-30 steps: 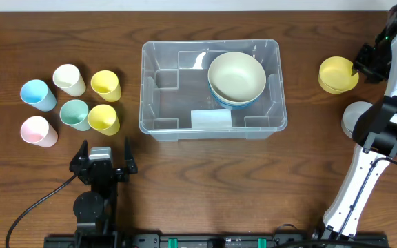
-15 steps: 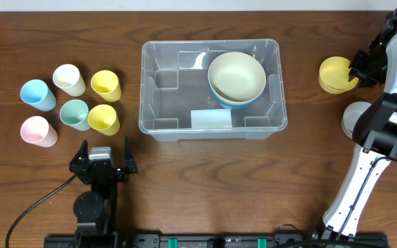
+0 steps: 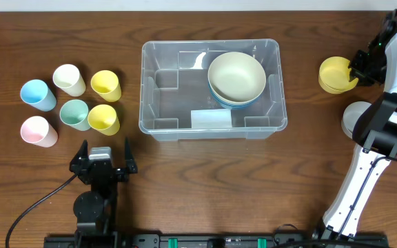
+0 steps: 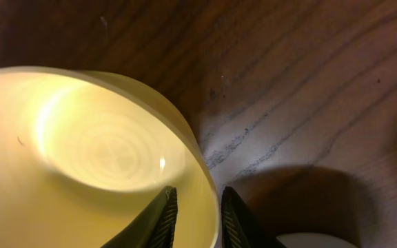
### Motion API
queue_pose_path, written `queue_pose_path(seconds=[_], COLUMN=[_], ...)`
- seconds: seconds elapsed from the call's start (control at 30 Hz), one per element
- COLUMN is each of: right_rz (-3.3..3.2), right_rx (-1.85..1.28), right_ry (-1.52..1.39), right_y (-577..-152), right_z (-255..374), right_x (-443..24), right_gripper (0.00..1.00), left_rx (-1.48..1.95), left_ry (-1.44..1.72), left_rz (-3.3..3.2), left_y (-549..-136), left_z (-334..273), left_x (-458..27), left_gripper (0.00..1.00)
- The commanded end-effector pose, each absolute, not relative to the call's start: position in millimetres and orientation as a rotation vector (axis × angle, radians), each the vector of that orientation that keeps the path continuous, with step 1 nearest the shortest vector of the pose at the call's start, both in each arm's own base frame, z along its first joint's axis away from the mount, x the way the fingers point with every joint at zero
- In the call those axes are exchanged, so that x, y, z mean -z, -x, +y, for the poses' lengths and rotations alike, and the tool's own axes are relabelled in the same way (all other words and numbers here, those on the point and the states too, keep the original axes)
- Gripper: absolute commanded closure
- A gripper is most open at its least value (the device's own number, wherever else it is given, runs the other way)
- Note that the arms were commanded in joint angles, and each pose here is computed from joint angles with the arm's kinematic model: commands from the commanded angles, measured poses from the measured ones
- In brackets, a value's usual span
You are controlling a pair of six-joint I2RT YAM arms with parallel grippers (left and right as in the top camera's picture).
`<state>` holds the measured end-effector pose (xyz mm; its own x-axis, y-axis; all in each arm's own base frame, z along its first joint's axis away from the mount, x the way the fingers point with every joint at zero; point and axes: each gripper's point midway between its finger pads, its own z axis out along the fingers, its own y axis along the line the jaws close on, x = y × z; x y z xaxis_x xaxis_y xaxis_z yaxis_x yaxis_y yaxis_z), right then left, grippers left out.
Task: Pack container
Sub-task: 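Move the right gripper to the yellow bowl and grip its rim, then lift the yellow bowl with the right gripper and lower it into the bin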
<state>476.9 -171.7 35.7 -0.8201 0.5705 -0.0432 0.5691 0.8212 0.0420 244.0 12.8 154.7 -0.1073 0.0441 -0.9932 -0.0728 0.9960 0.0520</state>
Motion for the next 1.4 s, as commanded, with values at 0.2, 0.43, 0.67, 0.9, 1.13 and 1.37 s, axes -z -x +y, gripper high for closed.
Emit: queue_pose_path(seconds=[0.2, 0.43, 0.67, 0.9, 1.13, 1.37], right_rz=[2.987, 2.974, 2.965, 2.908, 2.786, 2.672], right_rx=[-0.053, -0.052, -0.051, -0.072, -0.21, -0.36], right_ry=[-0.921, -0.918, -0.916, -0.894, -0.827, -0.619], right_y=[-469, -472, -473, -480, -491, -492], right_z=[-166, -168, -168, -167, -151, -105], right_x=[-12, -14, -18, -48, -111, -194], right_gripper=[0.78, 0.85, 0.89, 0.97, 0.99, 0.99], left_rx=[-0.136, -0.135, -0.136, -0.136, -0.135, -0.136], left_ry=[0.026, 0.025, 0.026, 0.026, 0.025, 0.026], left_rz=[1.726, 1.726, 1.726, 1.726, 1.726, 1.726], left_y=[-243, -243, -243, -243, -243, -243], left_z=[18, 18, 18, 18, 18, 18], left_x=[-137, -137, -137, -137, -137, -137], left_gripper=[0.02, 0.02, 0.02, 0.02, 0.02, 0.02])
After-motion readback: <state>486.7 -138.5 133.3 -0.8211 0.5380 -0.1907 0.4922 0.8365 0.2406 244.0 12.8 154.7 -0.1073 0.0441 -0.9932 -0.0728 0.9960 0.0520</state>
